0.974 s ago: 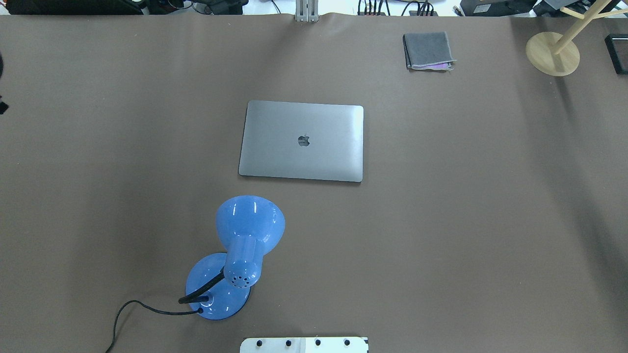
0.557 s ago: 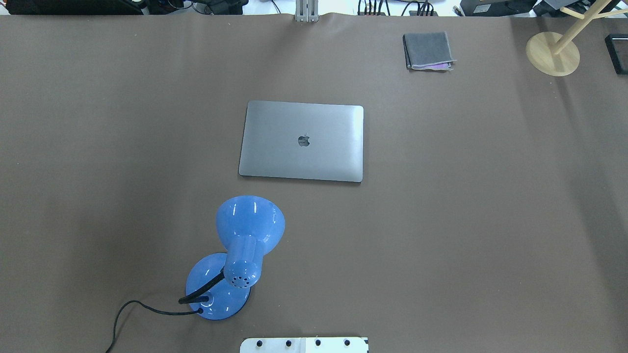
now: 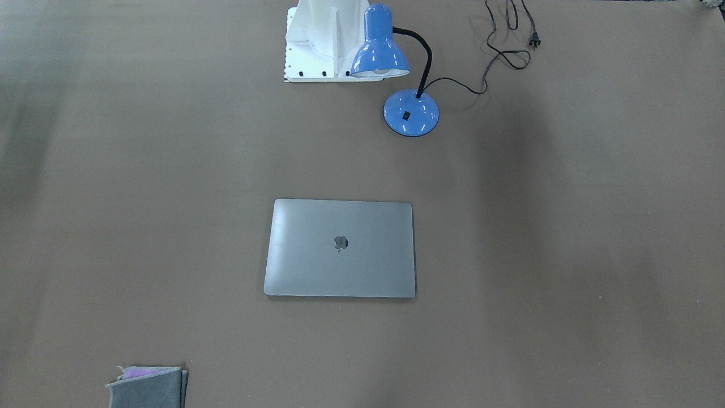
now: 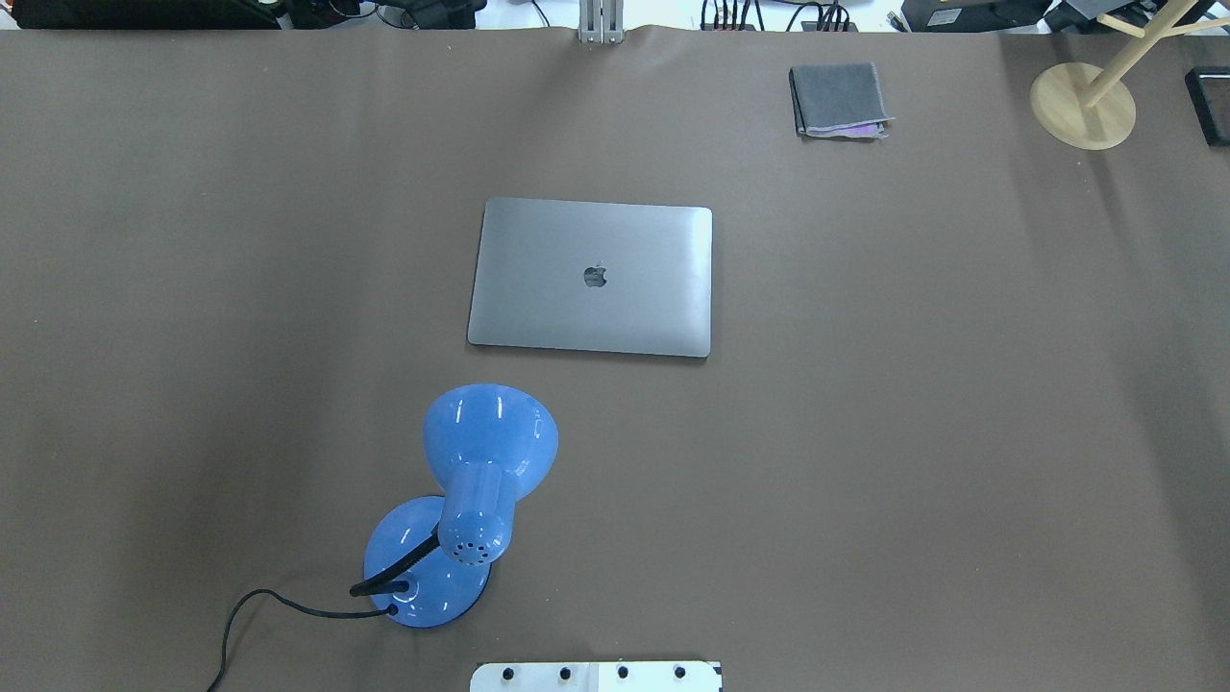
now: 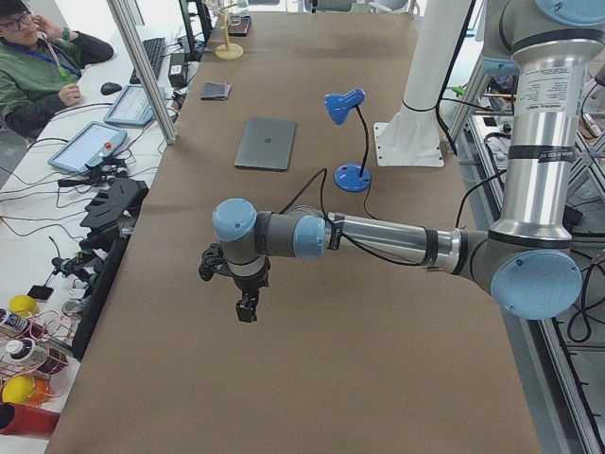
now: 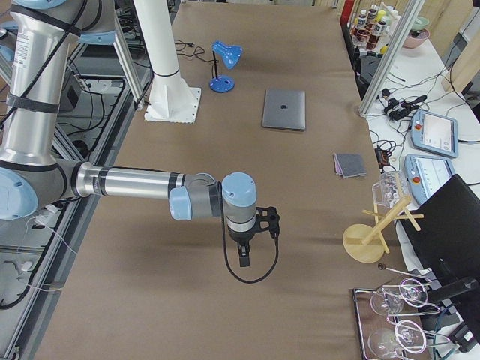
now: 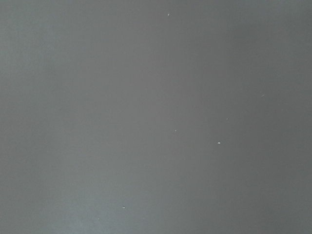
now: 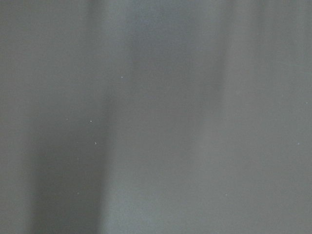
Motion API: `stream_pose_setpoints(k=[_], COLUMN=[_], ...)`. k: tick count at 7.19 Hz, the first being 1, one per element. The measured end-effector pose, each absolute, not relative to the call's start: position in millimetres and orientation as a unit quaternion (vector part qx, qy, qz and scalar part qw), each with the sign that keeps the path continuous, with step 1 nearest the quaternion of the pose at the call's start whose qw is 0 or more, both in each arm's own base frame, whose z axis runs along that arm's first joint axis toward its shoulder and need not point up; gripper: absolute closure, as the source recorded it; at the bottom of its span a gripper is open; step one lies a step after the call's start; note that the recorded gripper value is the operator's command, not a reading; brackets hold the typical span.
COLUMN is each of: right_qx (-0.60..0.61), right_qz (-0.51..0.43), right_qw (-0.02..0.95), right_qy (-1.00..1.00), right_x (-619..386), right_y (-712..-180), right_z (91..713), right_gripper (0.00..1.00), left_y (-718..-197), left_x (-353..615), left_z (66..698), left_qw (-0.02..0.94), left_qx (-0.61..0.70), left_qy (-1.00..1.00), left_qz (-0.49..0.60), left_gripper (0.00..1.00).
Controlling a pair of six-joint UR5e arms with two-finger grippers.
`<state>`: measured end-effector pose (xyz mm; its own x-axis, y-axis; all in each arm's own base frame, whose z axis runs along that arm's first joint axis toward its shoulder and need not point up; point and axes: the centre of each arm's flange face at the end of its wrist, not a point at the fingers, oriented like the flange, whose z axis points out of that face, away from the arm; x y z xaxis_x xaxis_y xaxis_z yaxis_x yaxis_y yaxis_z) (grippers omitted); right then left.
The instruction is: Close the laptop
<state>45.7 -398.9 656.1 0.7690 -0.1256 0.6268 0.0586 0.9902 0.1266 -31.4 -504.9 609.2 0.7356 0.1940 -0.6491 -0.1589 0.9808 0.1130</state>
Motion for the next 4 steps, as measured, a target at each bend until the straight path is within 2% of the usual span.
stream_pose_setpoints(k=[4], right_qx=[0.038], right_qz=[-0.053], right_qw=[0.937], right_qy=[-0.343], right_x=[40], right_y=[-384], right_z=[656], right_gripper=[0.0], left_y=[-480], left_x=[-30], left_z=[602], left_qw=[0.922], left_qx=[0.037], left_qy=[0.371], left_qz=[0.103], left_gripper=[0.01])
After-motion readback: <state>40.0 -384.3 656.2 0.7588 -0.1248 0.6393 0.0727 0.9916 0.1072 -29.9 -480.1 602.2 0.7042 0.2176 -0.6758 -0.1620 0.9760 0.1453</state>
